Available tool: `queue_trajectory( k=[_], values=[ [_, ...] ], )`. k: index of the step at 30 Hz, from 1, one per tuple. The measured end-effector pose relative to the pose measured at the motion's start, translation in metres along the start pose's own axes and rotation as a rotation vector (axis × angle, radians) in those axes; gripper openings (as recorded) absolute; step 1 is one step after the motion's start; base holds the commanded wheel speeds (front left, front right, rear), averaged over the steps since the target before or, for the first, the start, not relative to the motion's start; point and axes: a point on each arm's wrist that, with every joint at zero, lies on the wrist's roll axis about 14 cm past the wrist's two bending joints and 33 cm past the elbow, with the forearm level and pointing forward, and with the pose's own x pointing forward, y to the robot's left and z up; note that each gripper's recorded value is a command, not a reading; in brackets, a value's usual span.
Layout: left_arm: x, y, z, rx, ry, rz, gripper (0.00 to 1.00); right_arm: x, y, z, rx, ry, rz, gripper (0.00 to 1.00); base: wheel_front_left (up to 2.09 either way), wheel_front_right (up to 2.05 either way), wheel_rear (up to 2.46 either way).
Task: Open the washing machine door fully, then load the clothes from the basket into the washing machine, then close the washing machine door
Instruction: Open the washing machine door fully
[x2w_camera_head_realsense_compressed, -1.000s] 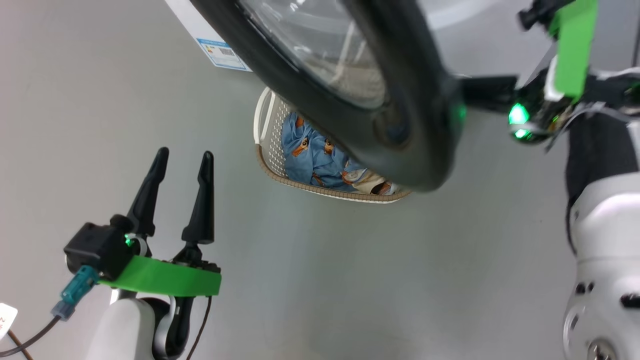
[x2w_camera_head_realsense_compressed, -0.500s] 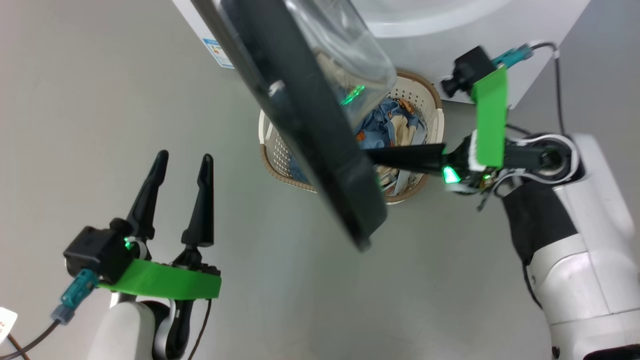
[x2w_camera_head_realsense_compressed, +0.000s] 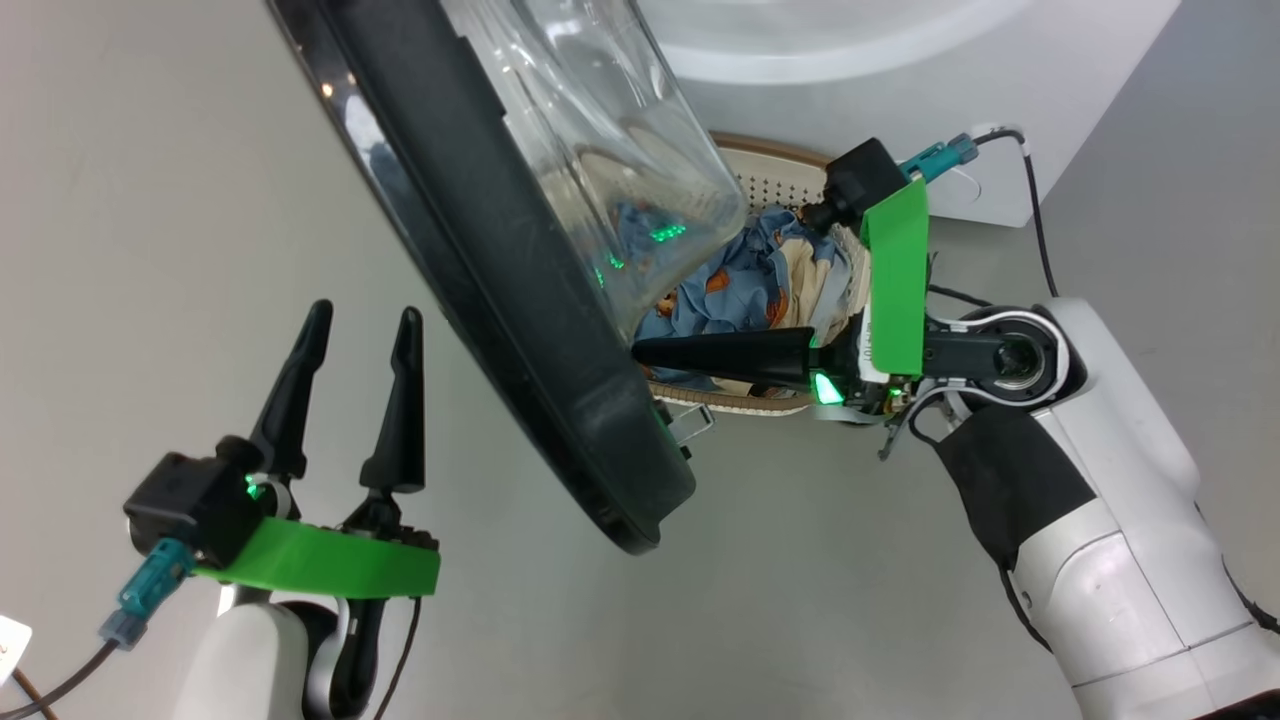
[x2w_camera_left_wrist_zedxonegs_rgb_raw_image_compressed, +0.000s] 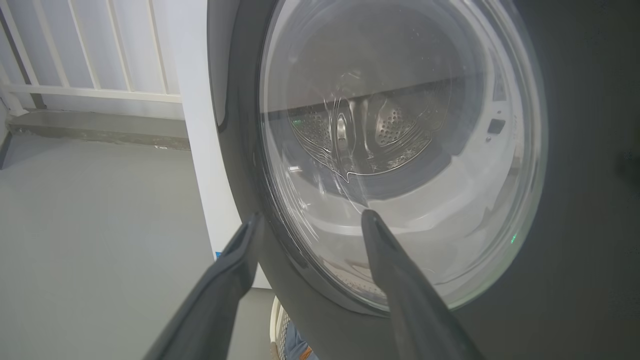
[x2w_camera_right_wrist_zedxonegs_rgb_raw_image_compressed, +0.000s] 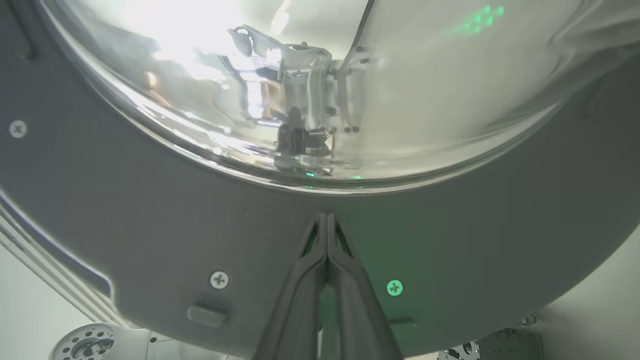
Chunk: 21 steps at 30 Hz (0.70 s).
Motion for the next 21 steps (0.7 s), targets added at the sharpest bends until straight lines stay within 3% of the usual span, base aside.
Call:
queue_trajectory(
  k=[21],
  values=[
    [-0.009,-0.009,0.013,0.006,-0.03,-0.024,1.0,-0.004,0.012,-0.007,0.031,-0.083,0.007,0.0,0.0,0.0,0.0]
  ],
)
